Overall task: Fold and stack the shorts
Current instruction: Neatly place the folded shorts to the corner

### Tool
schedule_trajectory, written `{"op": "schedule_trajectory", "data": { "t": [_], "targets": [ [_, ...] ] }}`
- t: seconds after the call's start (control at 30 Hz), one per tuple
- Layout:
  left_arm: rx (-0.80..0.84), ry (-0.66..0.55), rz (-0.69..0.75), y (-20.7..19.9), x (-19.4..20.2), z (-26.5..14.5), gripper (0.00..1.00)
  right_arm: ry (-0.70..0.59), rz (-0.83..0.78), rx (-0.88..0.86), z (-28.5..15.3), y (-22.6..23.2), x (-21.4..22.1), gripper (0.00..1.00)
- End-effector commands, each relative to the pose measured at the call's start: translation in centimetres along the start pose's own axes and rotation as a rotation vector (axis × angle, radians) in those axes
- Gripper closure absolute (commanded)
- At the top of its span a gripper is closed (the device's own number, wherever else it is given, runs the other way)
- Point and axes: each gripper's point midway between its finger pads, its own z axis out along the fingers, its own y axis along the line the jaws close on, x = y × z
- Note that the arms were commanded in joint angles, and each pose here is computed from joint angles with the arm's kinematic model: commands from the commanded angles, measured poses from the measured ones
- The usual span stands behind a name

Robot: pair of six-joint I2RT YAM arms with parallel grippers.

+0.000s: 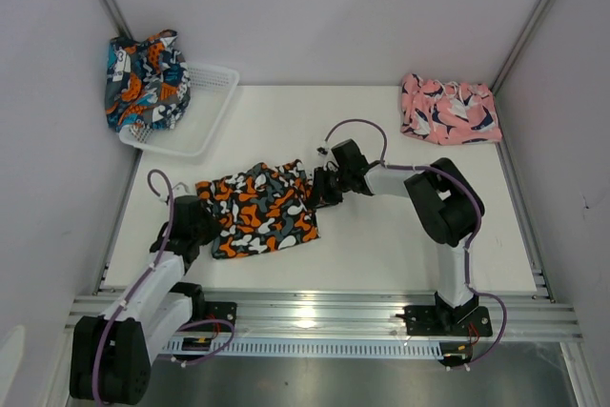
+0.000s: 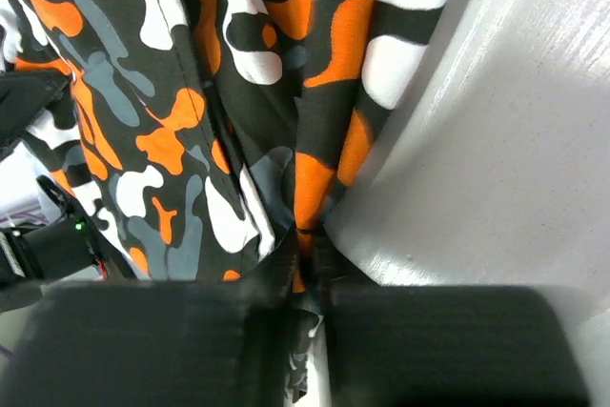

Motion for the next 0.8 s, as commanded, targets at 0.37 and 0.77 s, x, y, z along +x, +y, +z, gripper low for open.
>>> {"op": "schedule_trajectory", "data": {
  "t": [0.37,0.77],
  "targets": [
    [0.062,-0.012,0.069,-2.0,-1.6,0.5,0.51,-0.035,-0.019,-0.138,-0.5,2.8,-2.3,0.28],
    [0.071,-0.016,0.079,-2.1,-1.7,0.5,0.51,-0.058,0.099,-0.27,-1.0,1.3,-2.1,0.2]
  ]
}}
